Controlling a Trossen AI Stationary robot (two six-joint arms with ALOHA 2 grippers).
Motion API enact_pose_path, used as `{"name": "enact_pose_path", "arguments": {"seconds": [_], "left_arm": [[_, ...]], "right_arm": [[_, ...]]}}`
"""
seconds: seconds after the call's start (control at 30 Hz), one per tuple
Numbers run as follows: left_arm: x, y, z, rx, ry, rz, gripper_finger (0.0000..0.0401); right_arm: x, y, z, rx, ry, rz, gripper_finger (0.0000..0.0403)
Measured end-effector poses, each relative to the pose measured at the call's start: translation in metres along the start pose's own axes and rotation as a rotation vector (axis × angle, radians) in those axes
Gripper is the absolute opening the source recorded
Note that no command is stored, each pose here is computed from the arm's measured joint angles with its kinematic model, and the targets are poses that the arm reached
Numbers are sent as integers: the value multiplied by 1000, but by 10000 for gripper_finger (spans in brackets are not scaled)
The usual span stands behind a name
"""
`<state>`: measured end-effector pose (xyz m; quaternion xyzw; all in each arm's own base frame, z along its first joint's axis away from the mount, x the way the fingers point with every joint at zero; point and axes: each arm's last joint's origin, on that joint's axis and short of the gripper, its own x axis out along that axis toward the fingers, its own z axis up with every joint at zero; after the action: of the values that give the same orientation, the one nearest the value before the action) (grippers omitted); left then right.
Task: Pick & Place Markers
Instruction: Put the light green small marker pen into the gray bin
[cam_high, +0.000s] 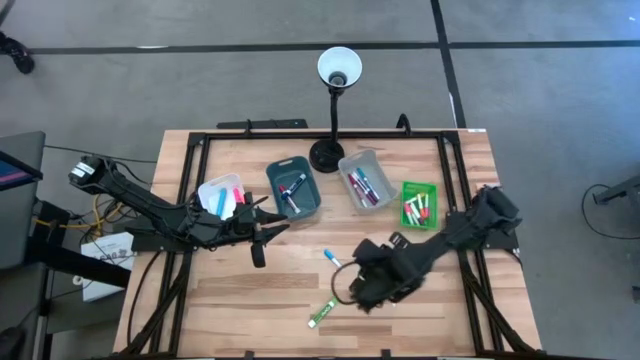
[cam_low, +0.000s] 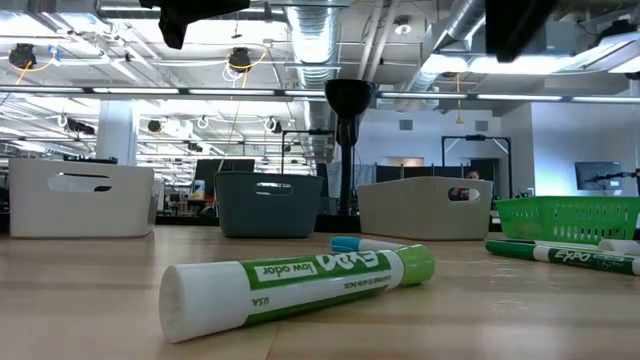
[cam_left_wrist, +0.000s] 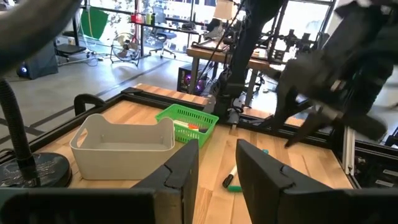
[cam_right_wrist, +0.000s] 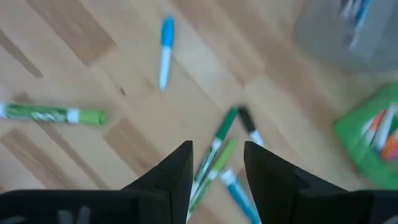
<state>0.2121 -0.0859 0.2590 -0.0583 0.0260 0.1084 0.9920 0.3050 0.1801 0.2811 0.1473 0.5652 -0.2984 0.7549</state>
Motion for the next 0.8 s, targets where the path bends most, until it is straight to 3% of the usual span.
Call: {"name": "enact_pose_path", "arguments": {"seconds": [0.2,0.33,0.5,0.63,0.8], "left_arm": [[0,0,0,-2,-2,0,104],[0,0,0,-2,-3,0,104],[0,0,1,-6,-7,-1,104],[0,0,2,-12,-15,-2,104],[0,0,6,-42,-53,-4,104]], "right_arm": [[35,13,4,-8,210,-28,131],[38,14,-2,-20,234,-81,126],[13,-1,-14,-25,180,-150,120],[-12,-13,-26,-68,52,-54,120],[1,-39,-61,39,28,-34,120]]}}
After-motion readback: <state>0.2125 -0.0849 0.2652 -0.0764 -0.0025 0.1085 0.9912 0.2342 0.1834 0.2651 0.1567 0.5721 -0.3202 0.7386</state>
